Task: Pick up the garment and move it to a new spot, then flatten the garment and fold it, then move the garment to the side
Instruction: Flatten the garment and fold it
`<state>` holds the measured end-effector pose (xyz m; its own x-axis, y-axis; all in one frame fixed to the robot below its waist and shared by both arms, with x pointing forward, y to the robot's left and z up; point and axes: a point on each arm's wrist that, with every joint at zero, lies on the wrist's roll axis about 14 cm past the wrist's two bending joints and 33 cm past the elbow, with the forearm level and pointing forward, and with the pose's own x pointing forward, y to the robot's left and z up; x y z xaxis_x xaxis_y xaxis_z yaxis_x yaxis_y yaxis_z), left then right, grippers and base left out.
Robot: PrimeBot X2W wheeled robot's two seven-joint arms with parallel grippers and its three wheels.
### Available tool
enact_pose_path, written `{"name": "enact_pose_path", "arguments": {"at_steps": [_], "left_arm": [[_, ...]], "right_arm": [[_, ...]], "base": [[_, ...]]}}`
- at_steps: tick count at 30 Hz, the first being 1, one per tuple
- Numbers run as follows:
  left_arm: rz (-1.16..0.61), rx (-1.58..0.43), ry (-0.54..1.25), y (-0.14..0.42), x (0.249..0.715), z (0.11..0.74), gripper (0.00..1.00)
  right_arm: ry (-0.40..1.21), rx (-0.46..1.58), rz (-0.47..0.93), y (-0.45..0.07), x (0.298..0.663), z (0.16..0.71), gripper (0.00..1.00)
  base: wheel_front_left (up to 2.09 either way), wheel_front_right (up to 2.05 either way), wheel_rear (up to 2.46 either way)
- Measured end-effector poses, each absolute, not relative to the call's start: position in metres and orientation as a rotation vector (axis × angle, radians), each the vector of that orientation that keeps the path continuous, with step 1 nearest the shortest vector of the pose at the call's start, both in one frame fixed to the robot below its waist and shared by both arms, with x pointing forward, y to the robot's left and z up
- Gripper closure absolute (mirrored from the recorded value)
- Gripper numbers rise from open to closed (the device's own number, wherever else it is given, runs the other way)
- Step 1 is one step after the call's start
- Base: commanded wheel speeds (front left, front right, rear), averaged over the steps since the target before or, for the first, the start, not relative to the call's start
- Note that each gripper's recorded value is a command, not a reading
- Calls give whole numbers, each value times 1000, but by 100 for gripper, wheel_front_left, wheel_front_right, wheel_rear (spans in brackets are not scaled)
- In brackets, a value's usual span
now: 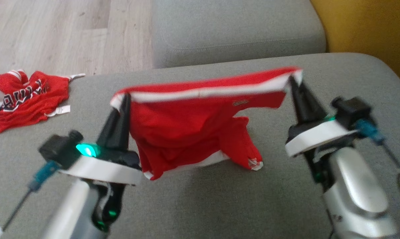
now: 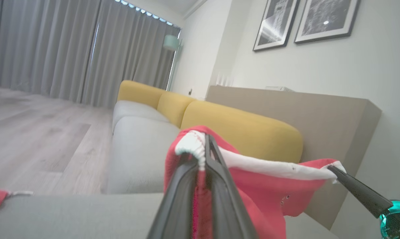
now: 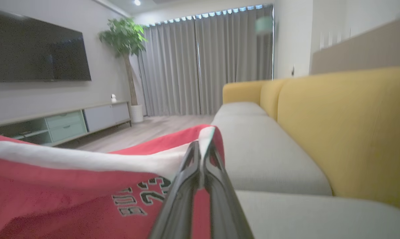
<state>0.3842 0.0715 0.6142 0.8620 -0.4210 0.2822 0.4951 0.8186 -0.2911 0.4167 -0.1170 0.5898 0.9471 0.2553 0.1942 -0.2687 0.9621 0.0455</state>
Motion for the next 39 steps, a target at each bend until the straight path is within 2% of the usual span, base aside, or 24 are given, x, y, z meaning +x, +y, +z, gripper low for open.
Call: {"name": "enact_pose_path", "arguments": {"at_steps": [4,10,16,22,26,32,35,39], "left_arm": [[-563,-311,-341,69,373,674,100],[-650,-248,-461,63,363,743,100],[-670,-163,-408,56,391,752,100],[-660,-134,-255,48,454,715,100],[-613,-92,-268,50,512,716,100],[-568,-97,-424,45,582,742,100],[-568,-98,-426,39,609,724,100],[-562,-144,-297,33,639,652,100]], "right_arm": [[-344,49,250,-131,398,650,100],[-471,3,239,-141,373,705,100],[-404,-28,202,-151,382,701,100],[-239,-77,198,-156,438,661,100],[-300,-96,198,-154,492,683,100],[-411,-91,150,-164,561,711,100],[-384,-92,121,-175,587,687,100],[-270,-65,123,-178,609,620,100]], "base": [[0,0,0],[0,0,0],[0,0,0],[0,0,0],[0,0,0],[0,0,0],[0,0,0],[0,0,0]]}}
